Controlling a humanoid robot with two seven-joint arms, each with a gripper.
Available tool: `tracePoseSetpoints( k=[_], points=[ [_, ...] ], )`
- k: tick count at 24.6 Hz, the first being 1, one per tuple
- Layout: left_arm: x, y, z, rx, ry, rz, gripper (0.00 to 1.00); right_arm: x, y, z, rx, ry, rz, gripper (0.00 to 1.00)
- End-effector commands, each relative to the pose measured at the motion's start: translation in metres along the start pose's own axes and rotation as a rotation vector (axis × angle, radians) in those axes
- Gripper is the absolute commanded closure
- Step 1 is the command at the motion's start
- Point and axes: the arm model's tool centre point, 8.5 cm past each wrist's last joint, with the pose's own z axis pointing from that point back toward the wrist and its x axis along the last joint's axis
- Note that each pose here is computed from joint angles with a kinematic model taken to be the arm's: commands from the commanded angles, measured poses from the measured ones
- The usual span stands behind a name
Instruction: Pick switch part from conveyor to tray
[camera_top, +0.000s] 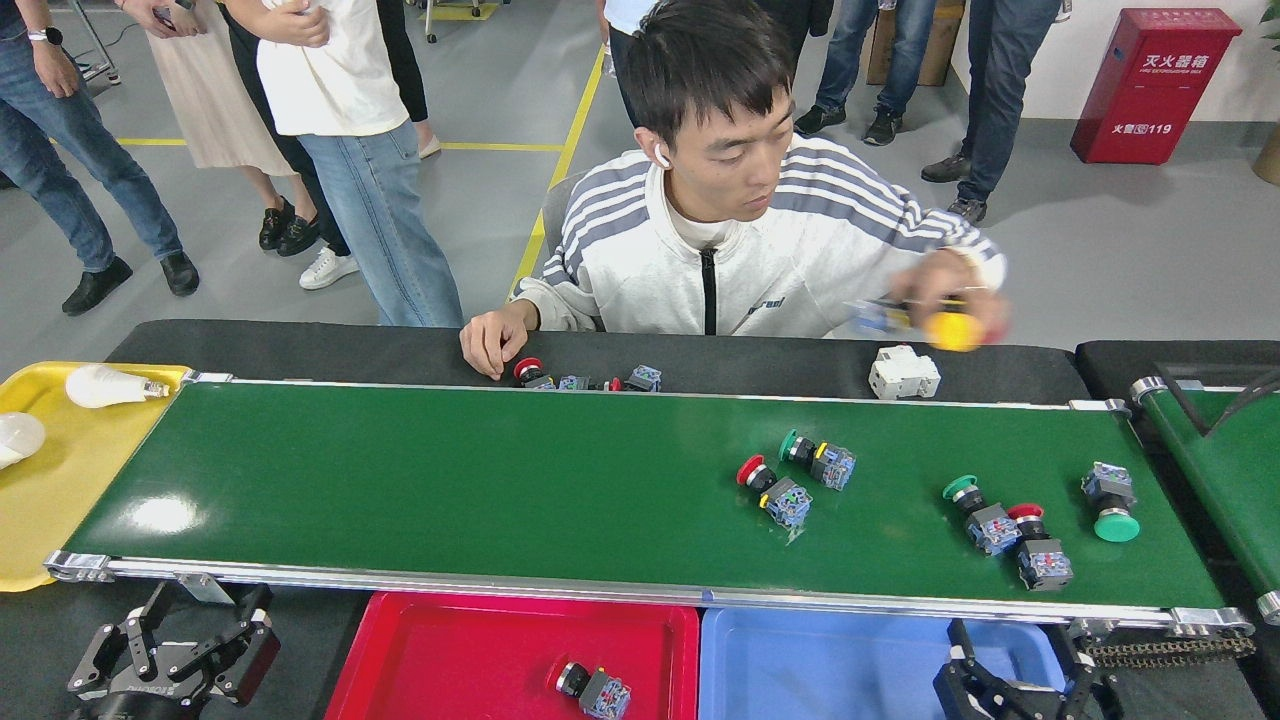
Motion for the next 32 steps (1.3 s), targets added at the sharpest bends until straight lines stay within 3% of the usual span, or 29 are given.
tracePoseSetpoints(
  k=[1, 9, 14, 26, 28, 30, 31, 32],
  points=[
    [-0.005, 0.011, -0.003, 0.028, 0.003, -0.021, 0.0, -0.003, -0.01, -0.012, -0.025, 0.012, 0.015, 0.0],
    [-0.009, 0.013, -0.004, 0.028, 0.005, -0.03, 0.0, 0.014, -0.006, -0.044, 0.008, -0.037, 0.07, 0.0],
    [-0.009, 0.016, -0.006, 0.037, 0.004, -0.032, 0.0, 0.025, -0.006, -0.058, 0.01, -0.057, 0.064, 0.0],
    [-0.01, 0.021, -0.011, 0.051, 0.004, -0.033, 0.0, 0.104, -0.001, -0.112, 0.05, -0.188, 0.056, 0.01],
    [-0.01, 0.021, -0.011, 0.051, 0.004, -0.033, 0.0, 0.111, -0.001, -0.12, 0.058, -0.199, 0.074, 0.16],
    [-0.01, 0.021, -0.011, 0.051, 0.004, -0.033, 0.0, 0.112, -0.002, -0.122, 0.072, -0.21, 0.083, 0.42],
    [-0.01, 0.021, -0.011, 0.051, 0.004, -0.033, 0.0, 0.11, -0.002, -0.123, 0.08, -0.212, 0.089, 0.61],
    [-0.01, 0.021, -0.01, 0.049, 0.004, -0.032, 0.0, 0.11, -0.001, -0.123, 0.086, -0.217, 0.091, 0.71]
  ],
)
